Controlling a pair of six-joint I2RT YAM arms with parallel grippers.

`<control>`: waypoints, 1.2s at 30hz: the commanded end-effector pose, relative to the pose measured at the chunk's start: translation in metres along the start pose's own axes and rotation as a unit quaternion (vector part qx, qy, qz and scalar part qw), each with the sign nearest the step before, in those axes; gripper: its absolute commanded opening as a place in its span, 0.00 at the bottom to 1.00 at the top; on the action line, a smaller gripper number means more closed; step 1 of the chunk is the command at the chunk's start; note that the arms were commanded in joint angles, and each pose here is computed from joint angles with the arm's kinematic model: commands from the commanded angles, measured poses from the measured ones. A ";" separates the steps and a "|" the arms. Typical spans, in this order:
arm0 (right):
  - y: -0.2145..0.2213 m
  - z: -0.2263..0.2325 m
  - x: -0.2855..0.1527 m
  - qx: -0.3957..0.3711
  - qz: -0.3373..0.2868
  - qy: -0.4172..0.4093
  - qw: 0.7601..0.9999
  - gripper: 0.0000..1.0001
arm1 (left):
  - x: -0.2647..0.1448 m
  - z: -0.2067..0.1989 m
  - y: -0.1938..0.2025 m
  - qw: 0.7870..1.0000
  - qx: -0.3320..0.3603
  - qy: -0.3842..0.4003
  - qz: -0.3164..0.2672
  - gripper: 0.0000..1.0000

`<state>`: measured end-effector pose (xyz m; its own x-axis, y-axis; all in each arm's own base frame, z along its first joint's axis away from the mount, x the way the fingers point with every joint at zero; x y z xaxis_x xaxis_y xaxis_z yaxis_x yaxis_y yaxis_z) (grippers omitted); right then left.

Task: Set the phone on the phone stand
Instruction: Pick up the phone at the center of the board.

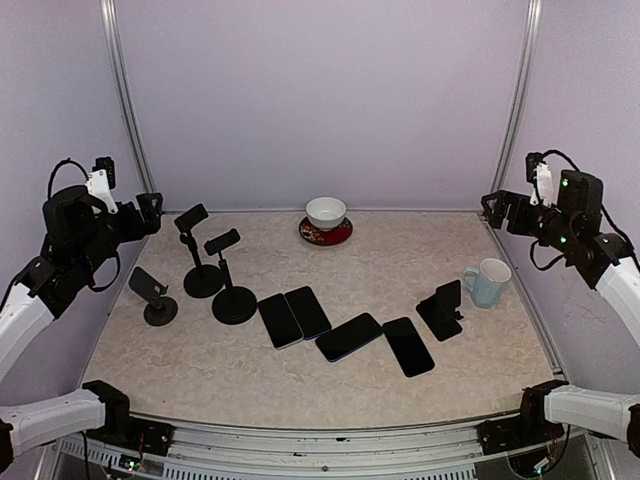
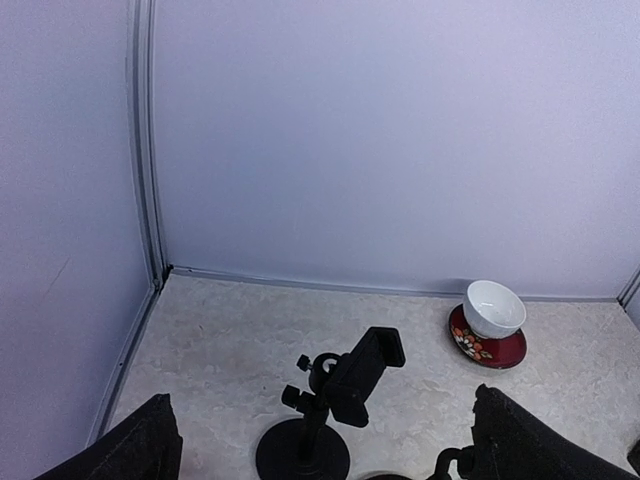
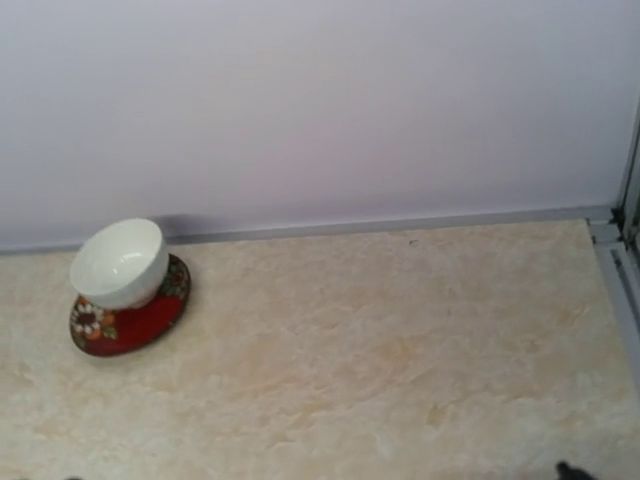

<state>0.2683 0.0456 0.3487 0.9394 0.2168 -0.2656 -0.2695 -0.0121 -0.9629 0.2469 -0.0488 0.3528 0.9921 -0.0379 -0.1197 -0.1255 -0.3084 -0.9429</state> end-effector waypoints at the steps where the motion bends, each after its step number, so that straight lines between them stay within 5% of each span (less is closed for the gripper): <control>1: -0.005 0.004 -0.012 0.051 -0.023 -0.005 0.998 1.00 | 0.001 0.003 0.002 1.000 -0.019 0.000 -0.008 0.99; 9: -0.007 0.024 -0.028 0.031 -0.084 -0.105 0.990 1.00 | 0.010 0.009 0.023 1.000 -0.016 0.020 0.018 0.99; 25: 0.031 0.066 0.029 -0.013 0.081 -0.142 0.986 1.00 | 0.013 0.006 0.034 0.999 -0.017 0.035 0.036 0.99; 36: 0.055 0.105 0.047 -0.078 0.129 -0.158 0.976 1.00 | 0.024 0.011 0.043 0.998 -0.020 0.017 0.065 0.99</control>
<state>0.2743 0.1464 0.2872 0.7253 0.4901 -0.4834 -0.4468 -0.1991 -0.8722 0.2621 -0.0541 0.3041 0.9673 -0.1172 -0.2249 -0.2514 -0.3275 -0.9108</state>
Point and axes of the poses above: each gripper's point midway between its finger pads, its own x axis out along the fingers, its own z axis along the line the jaws close on, y = z × x, the point moved 7 cm from there along -x, back along the fingers, and after that the axes turned 9 degrees about -x, right-handed, at the moved point
